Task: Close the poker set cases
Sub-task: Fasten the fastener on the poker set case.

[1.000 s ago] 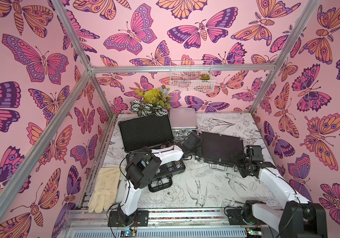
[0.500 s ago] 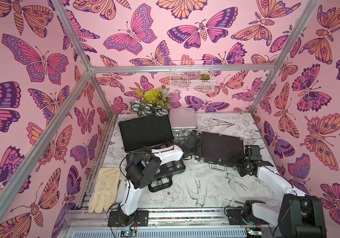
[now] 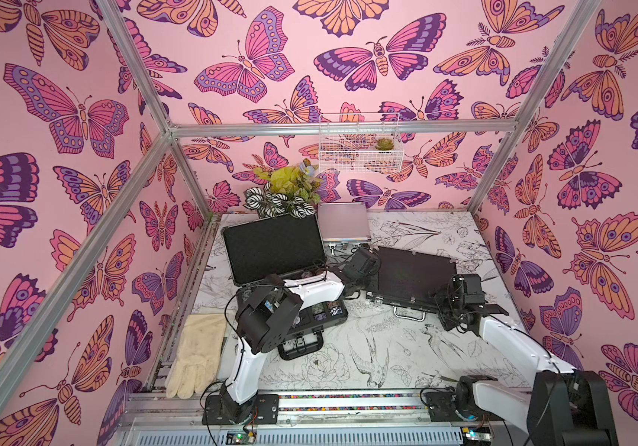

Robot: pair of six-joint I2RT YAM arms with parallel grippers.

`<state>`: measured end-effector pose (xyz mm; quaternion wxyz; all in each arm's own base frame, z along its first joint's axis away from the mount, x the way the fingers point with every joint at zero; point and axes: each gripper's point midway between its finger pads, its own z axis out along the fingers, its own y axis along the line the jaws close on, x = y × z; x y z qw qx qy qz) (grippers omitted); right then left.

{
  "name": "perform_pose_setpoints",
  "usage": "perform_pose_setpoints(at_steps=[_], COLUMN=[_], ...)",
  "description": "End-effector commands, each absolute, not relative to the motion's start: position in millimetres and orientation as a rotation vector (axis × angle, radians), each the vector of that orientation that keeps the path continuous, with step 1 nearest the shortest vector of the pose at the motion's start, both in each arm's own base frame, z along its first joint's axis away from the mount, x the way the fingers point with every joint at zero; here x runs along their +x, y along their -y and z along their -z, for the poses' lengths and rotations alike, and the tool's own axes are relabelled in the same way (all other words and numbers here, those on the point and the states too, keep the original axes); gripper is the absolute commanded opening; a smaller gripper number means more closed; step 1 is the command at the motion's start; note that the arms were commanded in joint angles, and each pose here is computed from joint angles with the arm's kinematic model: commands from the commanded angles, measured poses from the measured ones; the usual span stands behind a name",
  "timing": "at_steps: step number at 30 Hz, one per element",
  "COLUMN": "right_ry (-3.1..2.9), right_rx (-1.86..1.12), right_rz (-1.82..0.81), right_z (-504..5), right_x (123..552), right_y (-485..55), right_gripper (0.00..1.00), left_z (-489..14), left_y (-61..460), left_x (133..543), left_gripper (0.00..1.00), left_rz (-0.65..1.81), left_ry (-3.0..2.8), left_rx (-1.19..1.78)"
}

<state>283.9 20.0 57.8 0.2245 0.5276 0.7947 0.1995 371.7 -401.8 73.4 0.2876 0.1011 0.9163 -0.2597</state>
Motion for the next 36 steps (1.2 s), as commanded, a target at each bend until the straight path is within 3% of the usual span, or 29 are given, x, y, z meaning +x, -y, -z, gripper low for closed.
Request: perform_pose_setpoints(at_steps=[1,7,22,36], right_ry=[-2.160,-2.171,-2.157,-2.163], right_rx=[1.493,1.547,1.471,1.540], right_rz=[-0.518,-0.448,-0.383,-0.355], right_z=[-47.7,-24.9,-58.8,-33.5], right_x=[284.9,279.7,277.7,281.7], right_y=[-15.1,-8.6,2.2,3.2], right_gripper=[0.86,0.83,0.82,0.81], left_z=[-10.6,-10.0,-8.8,-8.4], left_y=[372.3,368.6,366.2,369.0], left_x=[353.2,352.8,353.9,352.4], left_gripper=[0.37,0.37,0.36,0.35], left_rz=[0.511,0.499,0.498,0.506], left_ry=[-2.621,-2.621,-2.625,-2.627], left_rx=[0.305,0.302,0.299,0.313])
